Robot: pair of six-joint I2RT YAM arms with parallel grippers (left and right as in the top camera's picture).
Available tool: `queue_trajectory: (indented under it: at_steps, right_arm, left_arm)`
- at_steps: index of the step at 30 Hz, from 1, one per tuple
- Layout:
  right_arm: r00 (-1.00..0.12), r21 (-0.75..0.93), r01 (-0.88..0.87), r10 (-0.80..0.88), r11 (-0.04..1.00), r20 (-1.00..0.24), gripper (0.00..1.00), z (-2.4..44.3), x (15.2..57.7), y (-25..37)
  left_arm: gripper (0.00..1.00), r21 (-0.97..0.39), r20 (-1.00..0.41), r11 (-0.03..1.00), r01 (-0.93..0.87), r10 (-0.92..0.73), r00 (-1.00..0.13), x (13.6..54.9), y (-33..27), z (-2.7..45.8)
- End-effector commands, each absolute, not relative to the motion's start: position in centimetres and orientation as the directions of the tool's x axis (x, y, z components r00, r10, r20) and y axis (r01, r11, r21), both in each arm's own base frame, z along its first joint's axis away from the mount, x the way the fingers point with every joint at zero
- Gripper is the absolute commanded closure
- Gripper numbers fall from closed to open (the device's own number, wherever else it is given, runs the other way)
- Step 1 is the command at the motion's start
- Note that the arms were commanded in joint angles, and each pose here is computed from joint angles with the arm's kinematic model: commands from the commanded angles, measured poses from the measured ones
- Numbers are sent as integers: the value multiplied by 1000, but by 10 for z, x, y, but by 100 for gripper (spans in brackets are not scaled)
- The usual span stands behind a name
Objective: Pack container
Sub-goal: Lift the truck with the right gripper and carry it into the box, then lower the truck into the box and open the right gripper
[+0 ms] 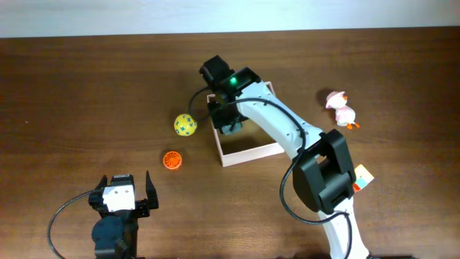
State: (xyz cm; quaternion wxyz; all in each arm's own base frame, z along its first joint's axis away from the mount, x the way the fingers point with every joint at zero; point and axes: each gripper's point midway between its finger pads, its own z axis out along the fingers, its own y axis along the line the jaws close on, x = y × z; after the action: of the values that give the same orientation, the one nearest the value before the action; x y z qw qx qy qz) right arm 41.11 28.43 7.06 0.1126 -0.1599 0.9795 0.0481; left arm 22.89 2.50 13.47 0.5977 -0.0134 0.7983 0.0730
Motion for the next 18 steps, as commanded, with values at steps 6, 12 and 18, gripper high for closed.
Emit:
queue_trajectory:
  at_steps: [6,12,18]
  right_arm:
    - [-913,55,-345,-322,937,-249,42,68,413,288]
    - [-911,49,-351,-329,935,-250,18,68,414,287]
    - [-904,-5,-354,-344,935,-256,16,68,418,277]
  left_arm:
    - [1,111,-957,989,-95,81,-277,229,23,136]
    - [1,111,-957,989,-95,81,-277,229,23,135]
    - [1,111,-957,989,-95,81,-277,229,23,135]
